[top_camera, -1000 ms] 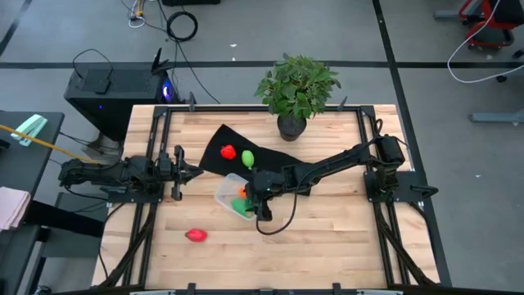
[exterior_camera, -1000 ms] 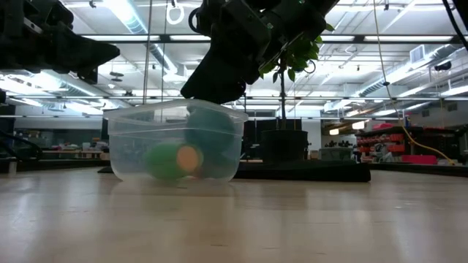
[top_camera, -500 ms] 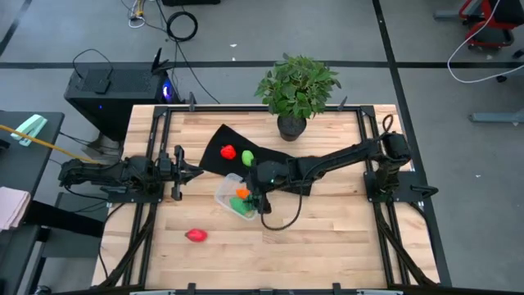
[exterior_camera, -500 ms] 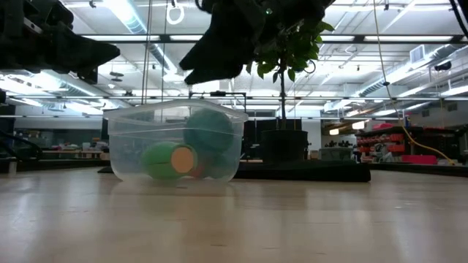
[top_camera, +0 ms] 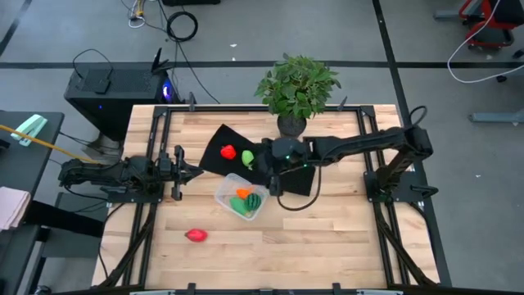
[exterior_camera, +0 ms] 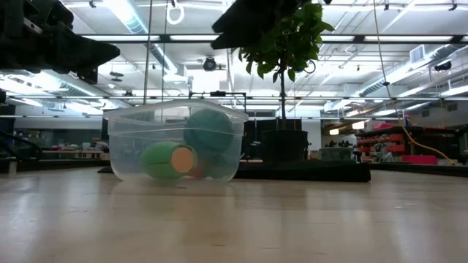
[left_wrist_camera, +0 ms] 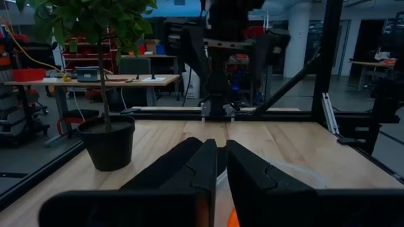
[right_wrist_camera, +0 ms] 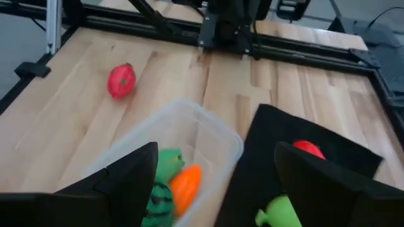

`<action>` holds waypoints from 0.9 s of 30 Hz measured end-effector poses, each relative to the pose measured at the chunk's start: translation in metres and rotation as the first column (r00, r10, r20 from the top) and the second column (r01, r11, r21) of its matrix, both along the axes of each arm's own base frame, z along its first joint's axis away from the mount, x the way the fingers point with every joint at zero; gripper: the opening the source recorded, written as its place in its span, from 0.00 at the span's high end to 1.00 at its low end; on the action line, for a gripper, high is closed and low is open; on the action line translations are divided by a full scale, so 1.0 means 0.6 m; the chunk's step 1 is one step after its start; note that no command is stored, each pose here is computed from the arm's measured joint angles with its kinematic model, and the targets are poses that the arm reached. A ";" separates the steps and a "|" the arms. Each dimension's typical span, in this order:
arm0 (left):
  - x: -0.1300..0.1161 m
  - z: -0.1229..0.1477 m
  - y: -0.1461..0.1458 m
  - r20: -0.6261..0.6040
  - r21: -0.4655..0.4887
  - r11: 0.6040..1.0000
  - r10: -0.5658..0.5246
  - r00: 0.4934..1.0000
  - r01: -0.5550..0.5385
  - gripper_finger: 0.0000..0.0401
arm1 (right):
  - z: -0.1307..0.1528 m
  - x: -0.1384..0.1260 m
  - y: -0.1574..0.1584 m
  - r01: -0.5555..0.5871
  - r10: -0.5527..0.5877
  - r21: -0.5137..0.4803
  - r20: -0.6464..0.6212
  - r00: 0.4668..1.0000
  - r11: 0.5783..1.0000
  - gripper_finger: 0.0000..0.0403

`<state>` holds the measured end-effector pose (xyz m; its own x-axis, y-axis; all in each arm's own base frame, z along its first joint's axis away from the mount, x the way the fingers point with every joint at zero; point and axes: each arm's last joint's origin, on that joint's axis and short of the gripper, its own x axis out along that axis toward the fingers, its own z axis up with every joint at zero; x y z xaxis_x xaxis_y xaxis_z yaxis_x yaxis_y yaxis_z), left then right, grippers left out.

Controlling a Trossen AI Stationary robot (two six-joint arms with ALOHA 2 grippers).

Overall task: Pick and placing Produce into tupperware
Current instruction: Put the red dragon fruit into the transparent bin

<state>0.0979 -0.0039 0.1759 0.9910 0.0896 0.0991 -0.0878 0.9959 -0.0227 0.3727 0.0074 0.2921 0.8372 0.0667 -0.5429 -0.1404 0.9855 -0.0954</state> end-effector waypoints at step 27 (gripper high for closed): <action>0.000 0.000 0.000 -0.002 0.022 1.000 0.003 1.000 -0.003 0.90 | -0.066 -0.250 -0.080 0.310 -0.330 0.119 0.216 0.919 0.943 0.26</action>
